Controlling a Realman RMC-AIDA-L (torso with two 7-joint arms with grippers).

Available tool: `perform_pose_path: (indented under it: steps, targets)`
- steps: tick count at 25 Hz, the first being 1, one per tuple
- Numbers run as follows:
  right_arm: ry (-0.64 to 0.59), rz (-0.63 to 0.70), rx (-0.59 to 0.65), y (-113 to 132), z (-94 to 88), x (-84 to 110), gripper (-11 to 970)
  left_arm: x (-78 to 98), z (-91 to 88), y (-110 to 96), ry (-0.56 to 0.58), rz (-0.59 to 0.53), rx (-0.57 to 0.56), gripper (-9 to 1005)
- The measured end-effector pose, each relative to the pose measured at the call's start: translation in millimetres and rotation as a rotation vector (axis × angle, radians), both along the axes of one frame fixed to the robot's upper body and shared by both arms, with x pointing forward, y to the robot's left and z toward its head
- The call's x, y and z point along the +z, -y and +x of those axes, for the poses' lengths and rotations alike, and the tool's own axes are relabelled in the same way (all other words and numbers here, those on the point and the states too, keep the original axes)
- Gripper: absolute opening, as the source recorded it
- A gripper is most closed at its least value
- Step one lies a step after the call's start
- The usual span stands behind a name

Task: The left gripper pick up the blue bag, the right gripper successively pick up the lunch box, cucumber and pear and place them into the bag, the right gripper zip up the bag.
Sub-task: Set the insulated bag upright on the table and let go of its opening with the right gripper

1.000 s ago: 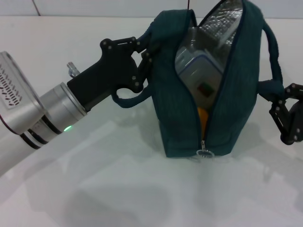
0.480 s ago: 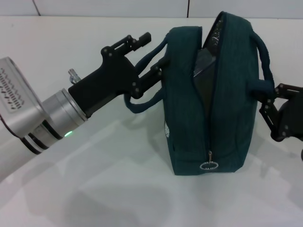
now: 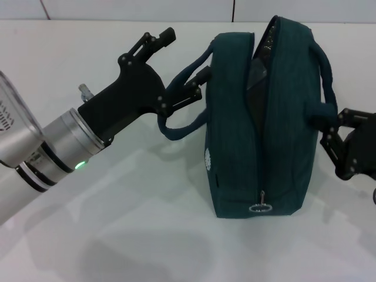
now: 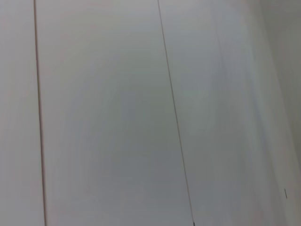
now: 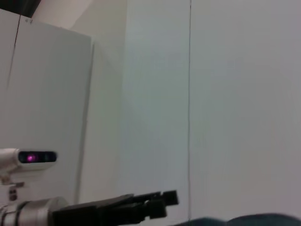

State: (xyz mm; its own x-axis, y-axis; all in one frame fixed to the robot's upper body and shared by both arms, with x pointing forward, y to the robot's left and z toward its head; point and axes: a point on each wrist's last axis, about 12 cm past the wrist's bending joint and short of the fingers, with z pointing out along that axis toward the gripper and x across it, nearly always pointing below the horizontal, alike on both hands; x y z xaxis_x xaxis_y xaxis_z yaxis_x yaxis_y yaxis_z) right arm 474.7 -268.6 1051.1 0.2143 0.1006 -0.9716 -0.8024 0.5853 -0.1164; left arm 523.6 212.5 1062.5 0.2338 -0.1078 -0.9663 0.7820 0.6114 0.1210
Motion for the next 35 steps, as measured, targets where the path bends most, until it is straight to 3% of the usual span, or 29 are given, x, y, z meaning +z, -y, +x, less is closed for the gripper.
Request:
perform_pose_path:
  steps: [6, 18, 23, 28, 35]
  targets:
    - [-0.065, -0.006, 0.037, 1, -1.8, -3.5, 78, -1.1, 0.1, 1, -0.002, 0.012, -0.005, 896]
    - [-0.106, 0.012, 0.056, 4, -16.9, -8.9, 396, -2.0, -2.0, 4, 0.003, 0.027, -0.031, 895]
    - [-0.048, 0.05, 0.06, 12, -32.7, -4.4, 505, -2.2, -2.0, 4, 0.003, 0.028, -0.032, 896]
    - [-0.006, 0.052, 0.068, 14, -39.1, -2.5, 692, -1.8, -1.4, 4, 0.005, 0.03, -0.032, 896]
    - [-0.045, 0.007, 0.279, 15, -49.1, 0.4, 685, -1.4, -0.9, 5, 0.007, 0.031, -0.033, 895]
